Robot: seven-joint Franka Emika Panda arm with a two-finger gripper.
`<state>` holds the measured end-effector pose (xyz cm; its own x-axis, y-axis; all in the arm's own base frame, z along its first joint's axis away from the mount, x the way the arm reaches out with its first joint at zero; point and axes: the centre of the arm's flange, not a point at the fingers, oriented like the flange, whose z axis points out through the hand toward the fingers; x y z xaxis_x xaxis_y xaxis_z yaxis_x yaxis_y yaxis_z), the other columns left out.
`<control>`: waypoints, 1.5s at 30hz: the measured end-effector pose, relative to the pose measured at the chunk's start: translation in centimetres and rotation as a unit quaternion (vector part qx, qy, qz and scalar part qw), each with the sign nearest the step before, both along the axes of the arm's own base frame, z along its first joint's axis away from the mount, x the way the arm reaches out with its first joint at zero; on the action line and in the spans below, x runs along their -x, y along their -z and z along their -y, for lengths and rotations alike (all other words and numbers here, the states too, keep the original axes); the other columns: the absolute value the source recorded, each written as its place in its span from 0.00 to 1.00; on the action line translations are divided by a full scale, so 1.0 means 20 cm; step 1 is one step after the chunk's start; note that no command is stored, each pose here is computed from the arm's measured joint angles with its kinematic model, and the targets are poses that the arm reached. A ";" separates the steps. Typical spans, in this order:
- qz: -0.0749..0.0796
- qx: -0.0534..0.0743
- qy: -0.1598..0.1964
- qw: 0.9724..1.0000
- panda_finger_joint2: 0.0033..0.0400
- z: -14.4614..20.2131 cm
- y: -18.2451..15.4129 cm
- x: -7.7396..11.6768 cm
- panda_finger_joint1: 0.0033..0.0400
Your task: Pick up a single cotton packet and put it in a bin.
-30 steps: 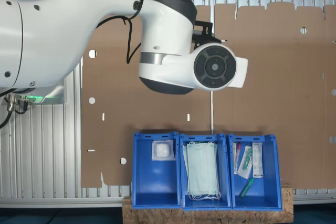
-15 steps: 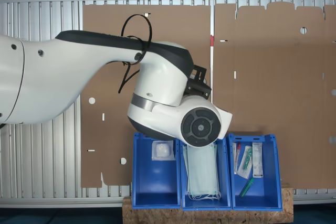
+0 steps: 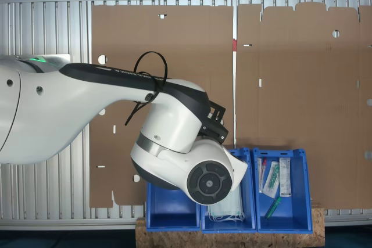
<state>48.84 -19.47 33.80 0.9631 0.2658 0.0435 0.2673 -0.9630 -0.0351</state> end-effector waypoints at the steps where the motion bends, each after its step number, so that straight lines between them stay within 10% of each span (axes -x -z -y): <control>1: 0.000 0.000 0.004 1.000 0.08 0.02 0.00 0.01 0.08; 45: -0.007 0.002 0.094 0.996 0.08 0.44 0.00 0.24 0.08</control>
<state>44.10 -28.21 33.83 0.9962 0.0819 0.0291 0.0829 -0.9960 -0.0327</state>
